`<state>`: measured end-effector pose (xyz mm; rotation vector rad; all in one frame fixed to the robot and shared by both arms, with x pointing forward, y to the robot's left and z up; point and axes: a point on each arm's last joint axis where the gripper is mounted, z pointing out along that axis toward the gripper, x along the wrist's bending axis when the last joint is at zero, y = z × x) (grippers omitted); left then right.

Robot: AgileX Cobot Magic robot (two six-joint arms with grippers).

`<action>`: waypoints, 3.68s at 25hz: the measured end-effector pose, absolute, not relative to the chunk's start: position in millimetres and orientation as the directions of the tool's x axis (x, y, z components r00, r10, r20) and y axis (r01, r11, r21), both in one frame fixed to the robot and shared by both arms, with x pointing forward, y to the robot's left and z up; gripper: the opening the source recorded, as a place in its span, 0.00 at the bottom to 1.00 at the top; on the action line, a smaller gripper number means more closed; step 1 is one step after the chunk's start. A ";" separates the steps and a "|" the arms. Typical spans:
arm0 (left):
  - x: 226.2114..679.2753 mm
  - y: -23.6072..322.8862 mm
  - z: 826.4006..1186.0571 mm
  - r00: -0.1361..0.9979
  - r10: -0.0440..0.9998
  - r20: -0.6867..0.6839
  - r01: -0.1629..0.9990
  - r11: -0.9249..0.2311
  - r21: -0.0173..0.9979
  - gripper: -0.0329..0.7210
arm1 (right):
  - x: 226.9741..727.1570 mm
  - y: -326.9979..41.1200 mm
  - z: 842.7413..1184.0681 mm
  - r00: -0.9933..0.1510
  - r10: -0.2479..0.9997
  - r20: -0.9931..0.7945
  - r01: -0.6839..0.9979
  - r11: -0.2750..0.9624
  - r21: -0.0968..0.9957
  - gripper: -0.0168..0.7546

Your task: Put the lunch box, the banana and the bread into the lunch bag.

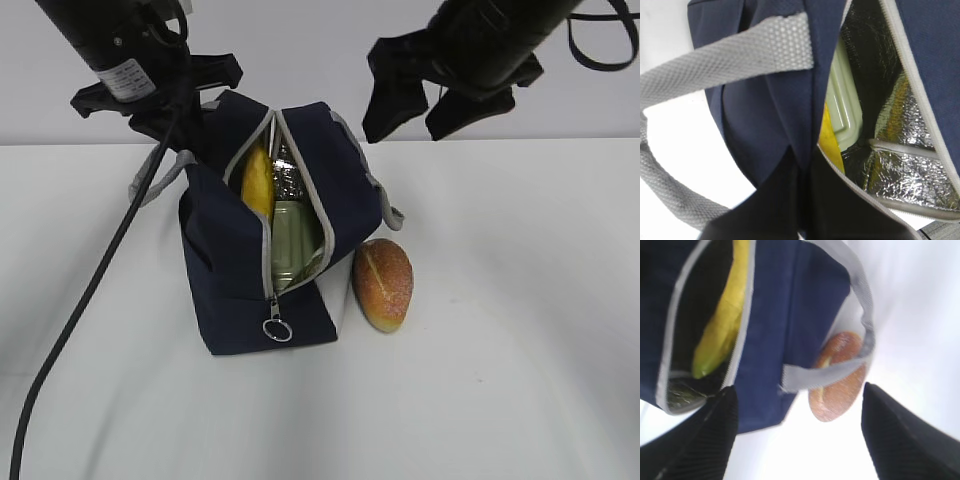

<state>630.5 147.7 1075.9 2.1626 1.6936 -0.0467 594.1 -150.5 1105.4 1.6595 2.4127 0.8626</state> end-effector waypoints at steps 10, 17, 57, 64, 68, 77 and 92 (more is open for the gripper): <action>630.6 147.9 1075.8 0.269 0.927 -0.261 0.940 -0.193 0.283 0.04 | 523.5 -181.9 1072.4 -0.356 0.914 0.195 0.806 0.195 0.560 0.78; 630.6 147.9 1075.8 0.269 0.927 -0.260 0.940 -0.193 0.283 0.04 | 509.0 -187.7 1039.3 -0.329 0.924 0.196 0.847 0.196 0.495 0.78; 631.1 149.6 1075.4 0.271 0.932 -0.240 0.938 -0.199 0.285 0.04 | 605.9 -147.9 936.1 -0.227 0.930 0.288 0.936 0.127 0.329 0.87; 631.3 149.8 1075.7 0.272 0.933 -0.237 0.937 -0.200 0.286 0.04 | 616.2 -142.7 929.5 -0.223 0.927 0.303 0.943 0.126 0.308 0.74; 631.4 149.9 1075.7 0.272 0.933 -0.236 0.937 -0.201 0.287 0.04 | 615.7 -142.5 929.8 -0.224 0.926 0.305 0.945 0.130 0.300 0.61; 631.4 150.0 1075.7 0.272 0.933 -0.235 0.937 -0.201 0.287 0.04 | 611.1 -154.4 937.0 -0.267 0.939 0.216 0.941 0.206 0.269 0.55; 631.4 150.0 1075.7 0.272 0.933 -0.234 0.937 -0.201 0.287 0.04 | 606.0 -205.1 1041.0 -0.187 0.977 0.106 0.892 0.123 0.435 0.55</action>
